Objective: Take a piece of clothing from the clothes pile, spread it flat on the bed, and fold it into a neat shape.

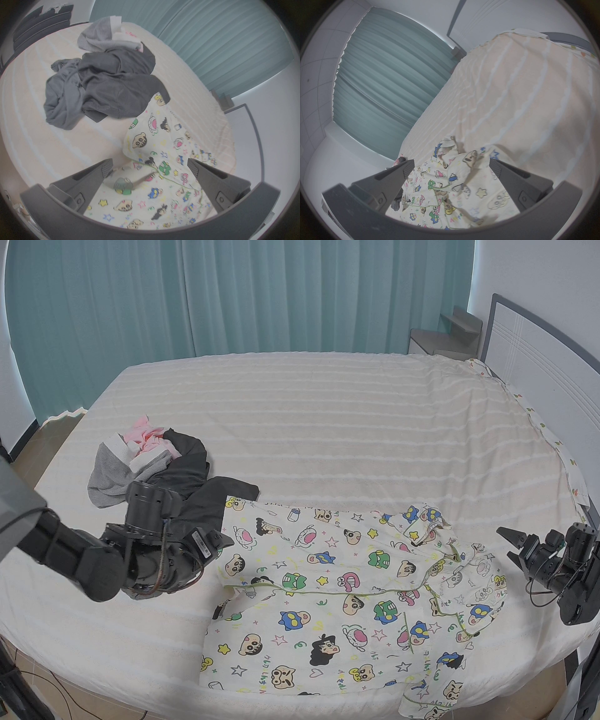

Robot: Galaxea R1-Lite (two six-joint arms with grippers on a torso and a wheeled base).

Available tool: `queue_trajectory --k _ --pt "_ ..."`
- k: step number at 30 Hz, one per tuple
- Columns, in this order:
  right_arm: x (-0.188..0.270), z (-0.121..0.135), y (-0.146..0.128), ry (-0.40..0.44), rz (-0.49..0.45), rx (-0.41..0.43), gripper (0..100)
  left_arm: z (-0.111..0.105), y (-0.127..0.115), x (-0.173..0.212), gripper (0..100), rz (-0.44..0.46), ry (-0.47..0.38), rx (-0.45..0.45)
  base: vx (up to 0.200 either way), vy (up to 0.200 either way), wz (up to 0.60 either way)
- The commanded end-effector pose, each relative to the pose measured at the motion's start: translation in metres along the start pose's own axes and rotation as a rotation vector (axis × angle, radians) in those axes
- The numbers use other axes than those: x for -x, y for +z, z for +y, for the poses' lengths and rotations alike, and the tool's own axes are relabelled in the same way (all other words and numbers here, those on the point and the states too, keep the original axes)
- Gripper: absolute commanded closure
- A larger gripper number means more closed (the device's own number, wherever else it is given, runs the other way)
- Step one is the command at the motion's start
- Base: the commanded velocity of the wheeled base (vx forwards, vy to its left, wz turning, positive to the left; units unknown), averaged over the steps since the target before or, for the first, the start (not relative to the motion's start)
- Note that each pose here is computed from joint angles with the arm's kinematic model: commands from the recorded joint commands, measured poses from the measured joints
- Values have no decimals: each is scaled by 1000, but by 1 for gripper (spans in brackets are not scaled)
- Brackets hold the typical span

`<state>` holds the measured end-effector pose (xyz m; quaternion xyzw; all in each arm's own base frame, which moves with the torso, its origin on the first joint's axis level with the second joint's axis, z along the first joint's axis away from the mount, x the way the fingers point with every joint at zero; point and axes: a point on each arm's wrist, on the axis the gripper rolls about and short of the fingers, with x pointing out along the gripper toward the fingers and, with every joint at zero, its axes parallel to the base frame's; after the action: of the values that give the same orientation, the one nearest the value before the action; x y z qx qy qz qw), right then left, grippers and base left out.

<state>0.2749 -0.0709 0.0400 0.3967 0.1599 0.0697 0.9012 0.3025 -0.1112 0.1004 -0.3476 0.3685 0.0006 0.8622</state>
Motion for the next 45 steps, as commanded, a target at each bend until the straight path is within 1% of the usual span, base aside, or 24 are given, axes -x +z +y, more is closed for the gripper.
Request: queue_trajectory --k 1,3,4,5,6,7,9,11,13,14,15,16,21,23,26,27,28,29,30,32,36,38,45 --pt "-27 76 -8 118 26 87 0 9 -10 92 0 -35 -147 12 0 0 0" --pt "-39 94 -11 110 52 89 0 15 -15 103 0 -35 -157 32 0 0 0" --pt "-48 107 -12 104 68 92 0 19 -18 111 0 -38 -162 47 0 0 0" --pt "-48 107 -12 104 68 92 0 19 -18 111 0 -38 -162 47 0 0 0" --pt "-61 126 -17 105 89 91 0 24 -22 122 0 -42 -181 74 0 0 0" --pt "-67 133 -21 108 101 87 0 26 -24 127 0 -39 -195 86 0 0 0" --pt "-79 146 -31 119 129 78 0 31 -29 140 0 -5 -249 93 0 0 0" --pt "-92 149 -42 118 143 83 0 34 -33 150 0 42 -315 84 0 0 0" --pt "-104 153 -50 107 134 94 0 34 -35 160 0 80 -379 76 200 0 0" --pt "-104 153 -50 107 134 94 0 34 -35 160 0 80 -379 76 200 0 0" --pt "-119 149 -62 81 149 97 0 35 -36 165 0 92 -403 79 200 0 0" --pt "-124 144 -67 64 156 95 0 35 -36 165 0 94 -402 79 200 0 0" --pt "-151 119 -80 -22 150 92 0 40 -40 161 0 111 -379 83 40 0 0" --pt "-159 109 -86 -74 153 96 0 41 -41 157 0 120 -363 83 0 0 0" --pt "-167 103 -90 -125 146 102 0 41 -41 156 0 123 -359 85 0 0 0" --pt "-168 103 -91 -131 145 103 0 41 -41 156 0 123 -359 86 0 0 0" --pt "-172 102 -90 -166 132 107 0 41 -41 155 0 125 -357 87 0 0 0" --pt "-172 102 -90 -169 131 107 0 41 -41 155 0 125 -357 87 0 0 0" --pt "-173 101 -88 -206 125 114 0 41 -41 155 0 125 -357 88 0 0 0" --pt "-172 101 -89 -232 127 121 0 41 -41 155 0 125 -357 87 0 0 0" --pt "-172 101 -89 -250 110 134 0 42 -42 155 0 128 -353 89 0 0 0" --pt "-171 103 -86 -265 87 138 0 42 -42 155 0 128 -353 87 0 0 0" --pt "-149 117 -79 -249 83 139 0 42 -41 155 0 127 -354 87 0 0 0"
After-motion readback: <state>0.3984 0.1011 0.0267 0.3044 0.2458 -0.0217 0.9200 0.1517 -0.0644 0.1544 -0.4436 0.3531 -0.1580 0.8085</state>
